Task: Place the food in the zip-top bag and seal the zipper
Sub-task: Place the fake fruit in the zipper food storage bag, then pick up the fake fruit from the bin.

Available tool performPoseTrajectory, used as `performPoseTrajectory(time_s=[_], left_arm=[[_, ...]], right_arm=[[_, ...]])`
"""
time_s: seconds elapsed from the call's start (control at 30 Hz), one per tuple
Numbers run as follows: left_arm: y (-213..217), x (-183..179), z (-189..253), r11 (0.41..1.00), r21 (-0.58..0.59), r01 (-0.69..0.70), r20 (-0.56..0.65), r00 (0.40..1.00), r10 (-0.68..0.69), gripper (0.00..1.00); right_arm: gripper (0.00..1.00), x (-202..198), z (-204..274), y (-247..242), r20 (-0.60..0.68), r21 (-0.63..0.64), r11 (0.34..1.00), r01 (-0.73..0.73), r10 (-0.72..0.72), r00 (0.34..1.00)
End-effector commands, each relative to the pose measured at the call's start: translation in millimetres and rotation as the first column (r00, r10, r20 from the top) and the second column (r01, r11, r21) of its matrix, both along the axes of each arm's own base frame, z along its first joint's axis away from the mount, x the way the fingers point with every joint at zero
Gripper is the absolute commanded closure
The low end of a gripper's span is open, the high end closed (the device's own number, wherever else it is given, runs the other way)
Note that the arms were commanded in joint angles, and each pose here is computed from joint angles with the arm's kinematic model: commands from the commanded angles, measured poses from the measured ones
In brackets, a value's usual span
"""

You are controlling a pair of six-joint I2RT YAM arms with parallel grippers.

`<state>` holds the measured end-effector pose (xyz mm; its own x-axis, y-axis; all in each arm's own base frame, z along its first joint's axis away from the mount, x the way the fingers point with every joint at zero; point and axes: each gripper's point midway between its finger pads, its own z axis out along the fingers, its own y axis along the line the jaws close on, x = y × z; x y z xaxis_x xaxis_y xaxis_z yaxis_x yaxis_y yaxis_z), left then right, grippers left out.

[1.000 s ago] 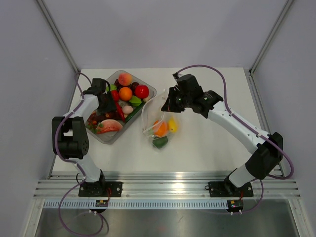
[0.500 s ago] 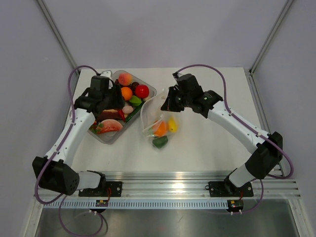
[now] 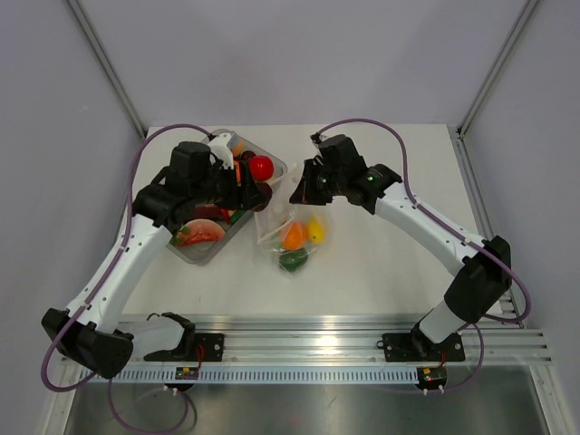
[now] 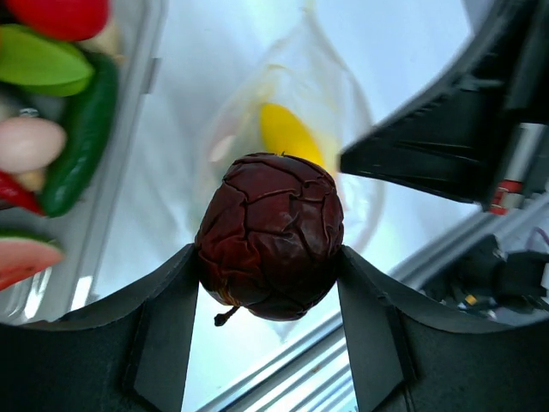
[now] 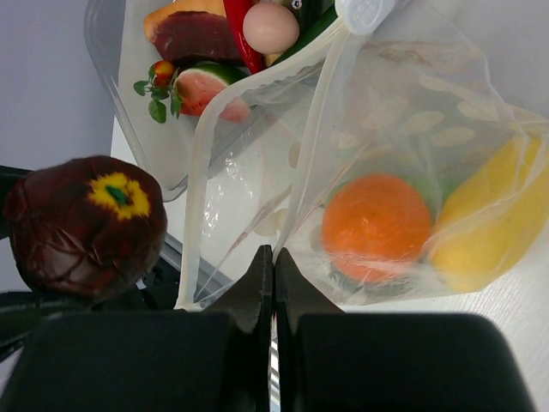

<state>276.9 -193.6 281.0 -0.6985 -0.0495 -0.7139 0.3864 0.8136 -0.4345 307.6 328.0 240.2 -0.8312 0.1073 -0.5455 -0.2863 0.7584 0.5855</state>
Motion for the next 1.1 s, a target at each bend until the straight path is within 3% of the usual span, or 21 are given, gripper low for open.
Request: performPoseTrajectory(time_s=[0.0,0.2,0.23,0.27,0.33,0.37,0.53,0.63,0.7,0.8,0.9,1.07], left_arm=[[-34,-7,30,0.983,-0.125,0.136,0.050,0.990,-0.131,0.71],[-42,4,6,0.989,-0.092,0.118,-0.005,0.993,-0.118,0.67],[-44,5,4,0.988,-0.088,0.124,-0.007,0.992,-0.126,0.42],[-45,6,-1,0.989,-0.080,0.128,-0.024,0.991,-0.130,0.28],[-44,6,-1,0.989,-0.063,0.137,-0.032,0.990,-0.139,0.05],[-44,6,1,0.989,-0.058,0.139,-0.029,0.990,-0.141,0.02],[-21,10,30,0.997,0.017,0.070,0.073,0.995,-0.071,0.01],[17,24,41,0.995,0.063,-0.083,0.129,0.989,0.074,0.02],[50,39,36,0.980,0.057,-0.190,0.108,0.977,0.183,0.10],[89,53,11,0.944,0.068,-0.322,0.009,0.946,0.323,0.21],[129,65,-26,0.853,0.172,-0.492,-0.028,0.863,0.504,0.26],[157,71,-84,0.770,0.280,-0.573,-0.126,0.774,0.621,0.29]], right_arm=[[1.00,1,29,15,0.055,0.067,0.997,-0.030,0.027,0.998],[1.00,-3,40,12,0.072,0.082,0.996,-0.027,0.021,0.997],[1.00,-3,40,10,0.071,0.080,0.997,-0.021,0.015,0.997],[1.00,-4,40,10,0.073,0.081,0.997,-0.021,0.015,0.997],[1.00,-5,45,7,0.085,0.083,0.996,-0.013,0.006,0.996],[1.00,-5,46,6,0.087,0.083,0.996,-0.010,0.003,0.996],[1.00,-7,44,3,0.086,0.074,0.997,-0.007,0.000,0.996],[1.00,-8,42,1,0.085,0.074,0.997,-0.005,-0.002,0.996],[1.00,-9,43,2,0.087,0.080,0.997,-0.005,-0.002,0.996],[1.00,-8,42,2,0.086,0.081,0.997,-0.006,-0.001,0.996],[1.00,-10,43,1,0.091,0.084,0.996,-0.010,0.002,0.996],[1.00,-12,45,-2,0.098,0.076,0.997,-0.011,0.004,0.995]])
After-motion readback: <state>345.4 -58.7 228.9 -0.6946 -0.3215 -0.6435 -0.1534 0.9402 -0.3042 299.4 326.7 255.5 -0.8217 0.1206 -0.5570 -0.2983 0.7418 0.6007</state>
